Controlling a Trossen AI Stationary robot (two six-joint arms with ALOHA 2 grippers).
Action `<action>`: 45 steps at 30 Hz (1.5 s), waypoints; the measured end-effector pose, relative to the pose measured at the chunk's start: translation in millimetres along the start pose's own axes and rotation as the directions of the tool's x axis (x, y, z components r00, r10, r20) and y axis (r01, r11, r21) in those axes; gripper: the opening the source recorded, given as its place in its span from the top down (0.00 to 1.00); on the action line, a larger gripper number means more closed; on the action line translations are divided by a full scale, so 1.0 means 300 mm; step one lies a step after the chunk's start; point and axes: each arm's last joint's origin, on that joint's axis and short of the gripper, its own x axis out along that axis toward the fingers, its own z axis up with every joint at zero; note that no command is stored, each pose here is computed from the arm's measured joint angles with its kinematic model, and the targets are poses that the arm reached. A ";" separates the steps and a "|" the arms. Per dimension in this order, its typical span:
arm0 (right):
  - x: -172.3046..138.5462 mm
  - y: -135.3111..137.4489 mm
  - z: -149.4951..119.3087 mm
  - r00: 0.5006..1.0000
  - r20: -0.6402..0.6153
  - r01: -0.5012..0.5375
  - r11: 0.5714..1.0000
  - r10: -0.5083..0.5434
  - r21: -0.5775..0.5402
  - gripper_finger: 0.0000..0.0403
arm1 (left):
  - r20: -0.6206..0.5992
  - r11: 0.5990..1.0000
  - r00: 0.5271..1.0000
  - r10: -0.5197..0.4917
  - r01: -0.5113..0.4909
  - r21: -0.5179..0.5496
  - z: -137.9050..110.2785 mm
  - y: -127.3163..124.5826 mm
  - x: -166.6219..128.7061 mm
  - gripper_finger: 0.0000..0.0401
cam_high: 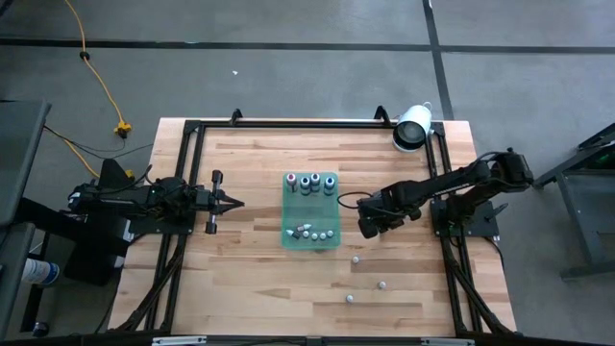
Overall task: Pick & Place food coloring
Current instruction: Put the small violet food coloring bottle into the green bin
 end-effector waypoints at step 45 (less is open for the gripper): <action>-0.490 0.296 0.040 0.896 0.039 -0.369 0.789 0.443 -0.492 0.88 | 0.000 1.000 1.000 0.000 0.000 0.000 0.000 0.000 0.000 1.00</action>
